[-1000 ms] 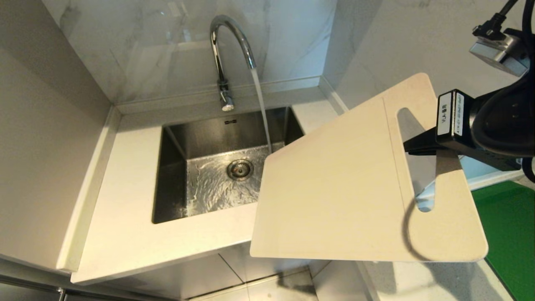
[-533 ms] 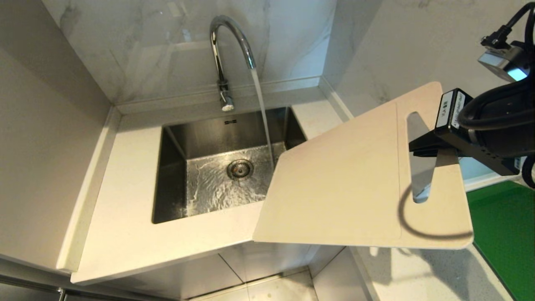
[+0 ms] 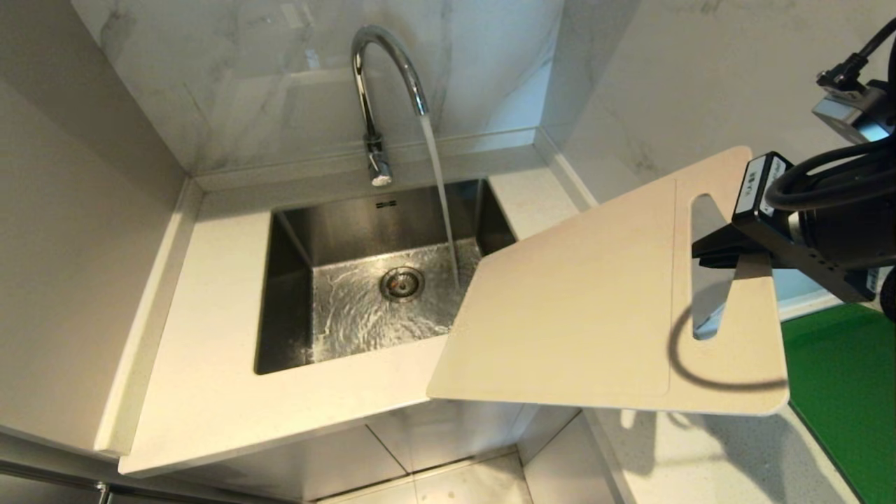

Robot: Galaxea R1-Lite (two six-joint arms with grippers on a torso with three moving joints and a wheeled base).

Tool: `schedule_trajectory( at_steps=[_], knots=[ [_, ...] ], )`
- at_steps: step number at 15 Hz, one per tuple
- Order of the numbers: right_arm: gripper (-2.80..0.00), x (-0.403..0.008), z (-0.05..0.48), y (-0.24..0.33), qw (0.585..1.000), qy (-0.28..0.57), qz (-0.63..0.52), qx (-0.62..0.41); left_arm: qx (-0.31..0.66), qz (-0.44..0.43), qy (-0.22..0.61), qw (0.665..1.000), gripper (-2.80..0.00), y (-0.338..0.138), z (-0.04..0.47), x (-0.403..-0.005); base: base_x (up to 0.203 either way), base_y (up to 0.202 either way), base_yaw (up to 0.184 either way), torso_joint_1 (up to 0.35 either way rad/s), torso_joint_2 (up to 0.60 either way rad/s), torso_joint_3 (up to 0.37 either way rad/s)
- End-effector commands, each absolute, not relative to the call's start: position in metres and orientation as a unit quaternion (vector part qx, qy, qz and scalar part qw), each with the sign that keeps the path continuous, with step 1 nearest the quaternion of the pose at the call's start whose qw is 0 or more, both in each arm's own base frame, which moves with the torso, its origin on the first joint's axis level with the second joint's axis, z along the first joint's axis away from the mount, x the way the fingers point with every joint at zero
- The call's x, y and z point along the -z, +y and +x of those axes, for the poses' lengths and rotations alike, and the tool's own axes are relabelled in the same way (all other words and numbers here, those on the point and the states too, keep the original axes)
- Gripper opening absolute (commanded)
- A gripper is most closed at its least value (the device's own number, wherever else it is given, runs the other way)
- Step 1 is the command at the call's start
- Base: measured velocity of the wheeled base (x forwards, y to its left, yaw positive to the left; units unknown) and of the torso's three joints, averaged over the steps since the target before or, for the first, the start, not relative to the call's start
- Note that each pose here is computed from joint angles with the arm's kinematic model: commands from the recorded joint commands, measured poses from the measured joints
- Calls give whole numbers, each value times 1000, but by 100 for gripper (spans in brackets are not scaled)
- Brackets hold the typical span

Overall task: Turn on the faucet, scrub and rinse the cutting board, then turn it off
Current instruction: Pick up the cutting board, then scrub the cutting board underwater

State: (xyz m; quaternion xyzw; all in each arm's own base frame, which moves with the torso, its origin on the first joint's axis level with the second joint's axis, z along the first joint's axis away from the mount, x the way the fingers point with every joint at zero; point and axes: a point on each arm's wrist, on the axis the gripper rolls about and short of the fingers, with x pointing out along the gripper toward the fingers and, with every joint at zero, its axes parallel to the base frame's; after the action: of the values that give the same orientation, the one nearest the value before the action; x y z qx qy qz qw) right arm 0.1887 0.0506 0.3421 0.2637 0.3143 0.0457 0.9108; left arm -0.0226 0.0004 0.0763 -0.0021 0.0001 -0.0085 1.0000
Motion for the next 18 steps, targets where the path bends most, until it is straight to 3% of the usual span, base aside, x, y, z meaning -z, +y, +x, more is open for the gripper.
schedule_trajectory(
  at_steps=[1,11,18],
  knots=[
    [-280,-342,187,50,911,314,264,-46,8,-2,1,1000,-280,0,-22,-76,0,0,0,0,0,0],
    [-280,-347,188,50,917,302,256,-53,8,-2,1,1000,-280,0,-22,-76,6,0,1,-1,0,0],
    [-280,-354,183,49,920,290,259,-58,8,-2,1,1000,-280,0,-22,-76,184,0,5,7,4,3]
  ],
)
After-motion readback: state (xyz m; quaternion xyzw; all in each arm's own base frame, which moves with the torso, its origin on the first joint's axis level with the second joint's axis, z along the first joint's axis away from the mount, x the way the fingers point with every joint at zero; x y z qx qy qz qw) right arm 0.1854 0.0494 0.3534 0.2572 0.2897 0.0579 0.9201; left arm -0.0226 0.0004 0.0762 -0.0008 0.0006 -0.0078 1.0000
